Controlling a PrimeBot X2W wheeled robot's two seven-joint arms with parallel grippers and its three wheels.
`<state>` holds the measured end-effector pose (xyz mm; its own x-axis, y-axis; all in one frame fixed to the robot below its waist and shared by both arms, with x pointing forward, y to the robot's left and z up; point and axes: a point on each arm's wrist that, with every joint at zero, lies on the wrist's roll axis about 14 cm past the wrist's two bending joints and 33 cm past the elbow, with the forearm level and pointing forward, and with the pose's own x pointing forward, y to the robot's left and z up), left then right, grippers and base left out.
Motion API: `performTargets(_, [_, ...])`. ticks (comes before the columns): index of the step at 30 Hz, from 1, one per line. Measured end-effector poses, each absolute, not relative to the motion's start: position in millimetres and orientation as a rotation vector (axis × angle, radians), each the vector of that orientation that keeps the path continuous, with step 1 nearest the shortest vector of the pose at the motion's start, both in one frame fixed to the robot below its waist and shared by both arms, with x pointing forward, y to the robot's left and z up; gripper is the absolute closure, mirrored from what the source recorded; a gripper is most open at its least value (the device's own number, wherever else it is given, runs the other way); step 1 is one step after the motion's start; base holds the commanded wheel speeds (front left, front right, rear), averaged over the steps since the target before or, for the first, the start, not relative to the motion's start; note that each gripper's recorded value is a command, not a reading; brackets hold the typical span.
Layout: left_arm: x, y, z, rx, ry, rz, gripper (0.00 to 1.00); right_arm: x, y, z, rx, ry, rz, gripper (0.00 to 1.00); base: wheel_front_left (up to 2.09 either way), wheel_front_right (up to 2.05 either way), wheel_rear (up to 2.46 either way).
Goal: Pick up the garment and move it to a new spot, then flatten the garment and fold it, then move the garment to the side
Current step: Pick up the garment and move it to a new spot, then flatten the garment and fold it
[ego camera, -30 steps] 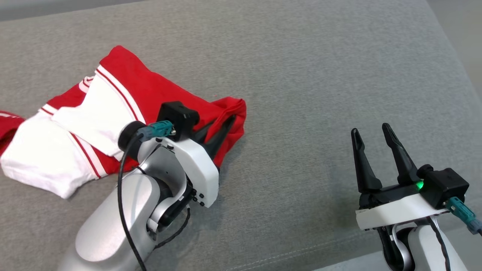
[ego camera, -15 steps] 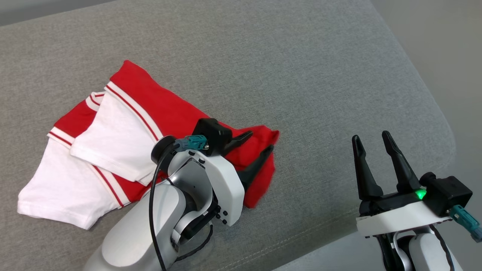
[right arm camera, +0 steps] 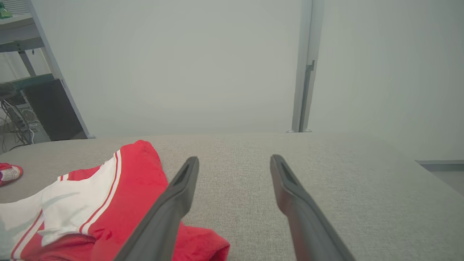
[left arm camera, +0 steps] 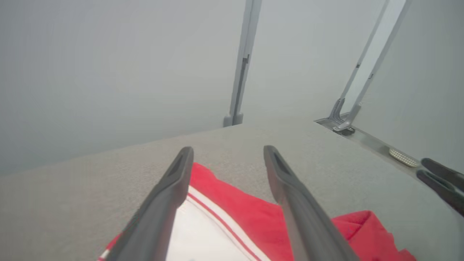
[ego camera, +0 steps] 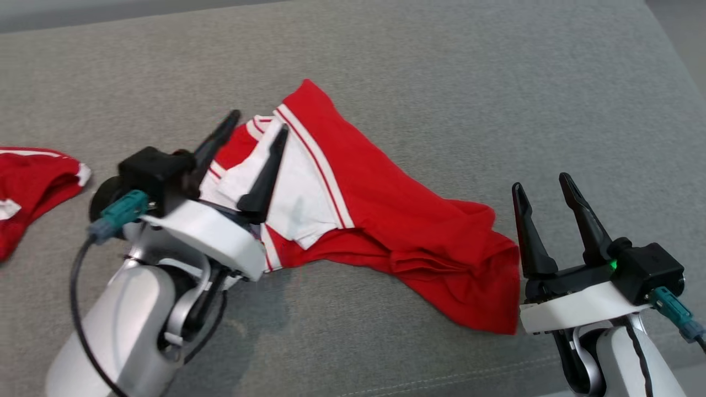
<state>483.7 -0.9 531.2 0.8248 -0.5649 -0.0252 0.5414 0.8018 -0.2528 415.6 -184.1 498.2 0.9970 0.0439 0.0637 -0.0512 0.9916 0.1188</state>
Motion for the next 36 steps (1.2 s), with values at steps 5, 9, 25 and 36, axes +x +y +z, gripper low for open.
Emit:
performTargets(5, [491, 103, 540, -0.217, 0.031, -0.288, 0.0, 427, -153, 500, 0.113, -0.071, 0.14, 0.0, 0.0, 0.0, 0.0])
performTargets(9, [477, 155, 537, -0.216, 0.022, -0.148, 0.0, 432, -136, 505, 0.106, -0.085, 0.188, 0.0, 0.0, 0.0, 0.0])
performTargets(25, [381, 220, 524, -0.198, 0.05, 0.063, 0.0, 399, -119, 509, 0.091, -0.065, 0.237, 0.0, 0.0, 0.0, 0.0])
performTargets(36, [365, 208, 521, -0.2, 0.061, 0.032, 0.0, 371, -129, 505, 0.094, -0.036, 0.203, 0.0, 0.0, 0.0, 0.0])
